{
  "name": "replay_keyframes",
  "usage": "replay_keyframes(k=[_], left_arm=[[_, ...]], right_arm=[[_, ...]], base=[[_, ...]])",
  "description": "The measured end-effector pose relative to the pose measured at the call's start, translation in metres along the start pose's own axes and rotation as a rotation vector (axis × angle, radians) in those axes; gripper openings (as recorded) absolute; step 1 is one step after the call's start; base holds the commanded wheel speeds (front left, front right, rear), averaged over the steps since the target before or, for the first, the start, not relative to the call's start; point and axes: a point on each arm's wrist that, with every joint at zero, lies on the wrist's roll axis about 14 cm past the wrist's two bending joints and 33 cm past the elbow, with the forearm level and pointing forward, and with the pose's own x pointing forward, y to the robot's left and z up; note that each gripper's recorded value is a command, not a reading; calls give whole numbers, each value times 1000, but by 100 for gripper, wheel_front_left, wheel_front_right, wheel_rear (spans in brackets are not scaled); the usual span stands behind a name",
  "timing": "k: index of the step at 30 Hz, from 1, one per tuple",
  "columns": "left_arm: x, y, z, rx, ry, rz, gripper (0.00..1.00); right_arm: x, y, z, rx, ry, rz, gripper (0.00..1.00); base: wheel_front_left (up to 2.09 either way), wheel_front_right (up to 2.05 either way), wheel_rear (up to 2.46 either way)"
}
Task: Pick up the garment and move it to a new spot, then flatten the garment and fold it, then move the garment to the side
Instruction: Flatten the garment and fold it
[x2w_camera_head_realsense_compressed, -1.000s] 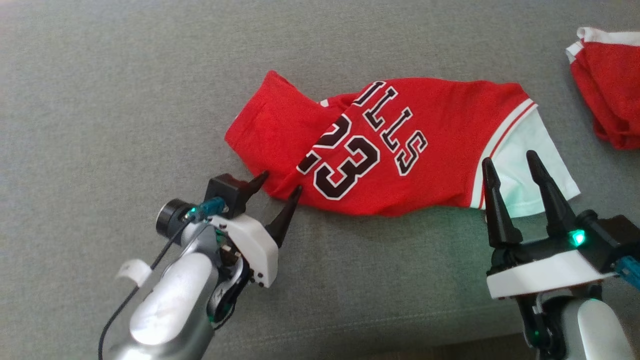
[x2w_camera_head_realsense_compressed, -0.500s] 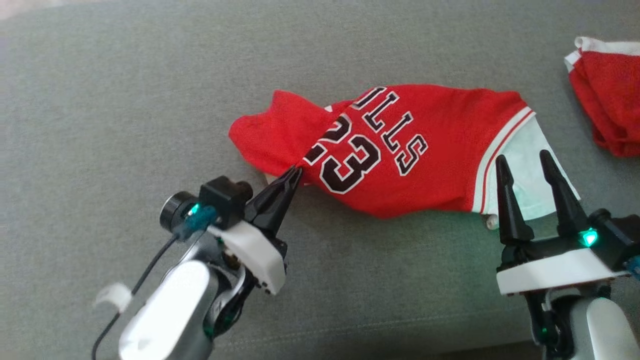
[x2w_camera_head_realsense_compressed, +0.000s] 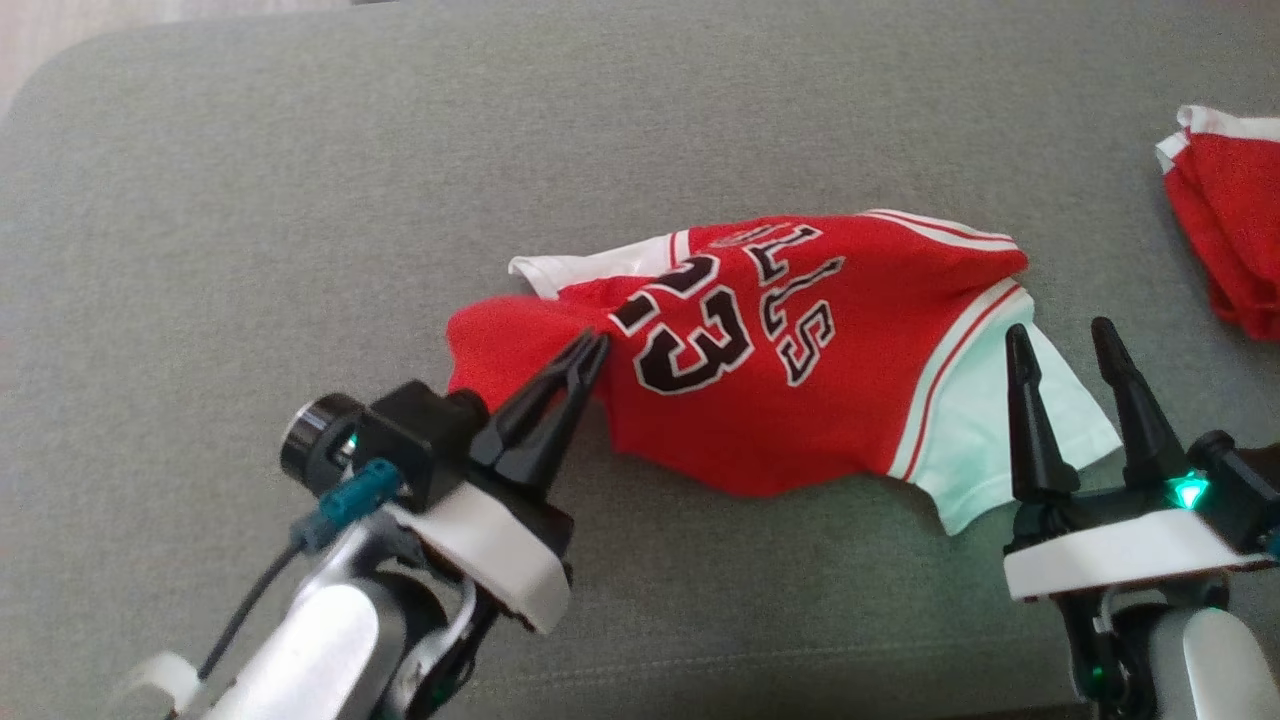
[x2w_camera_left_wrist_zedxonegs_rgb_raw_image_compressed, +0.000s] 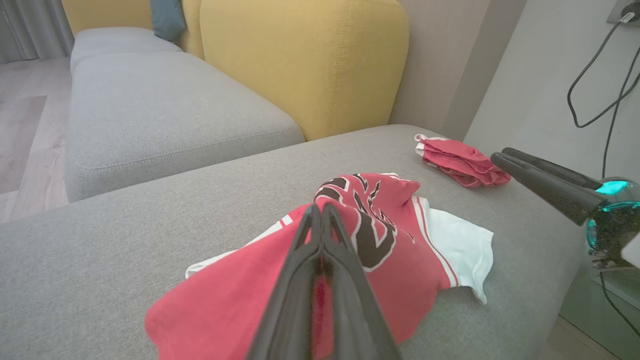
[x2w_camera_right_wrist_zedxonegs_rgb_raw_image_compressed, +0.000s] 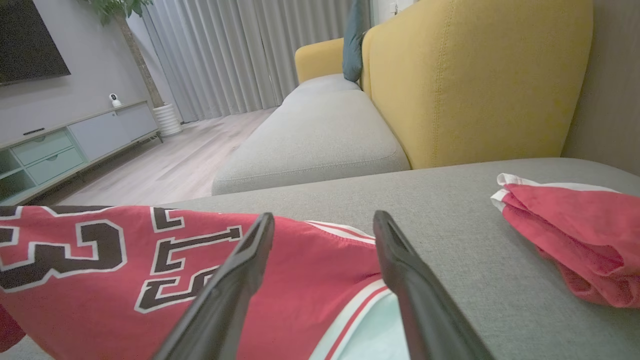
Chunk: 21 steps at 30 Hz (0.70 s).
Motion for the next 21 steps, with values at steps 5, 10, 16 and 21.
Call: replay_keyframes(k=[5, 10, 16, 21], left_arm=[[27, 15, -14, 26, 50, 7, 0], [66, 42, -37, 49, 131, 23, 0], [103, 65, -56, 86, 183, 10, 0], [130, 78, -74, 70, 224, -27, 78]], right_arm=[[-4, -7, -3, 7, 11, -25, 100], [-11, -22, -8, 11, 24, -75, 100], [-12, -38, -9, 8, 24, -125, 100], [-15, -50, -21, 13, 57, -165, 100]], base=[[0, 0, 0], [0, 0, 0], [0, 0, 0], [0, 0, 0]])
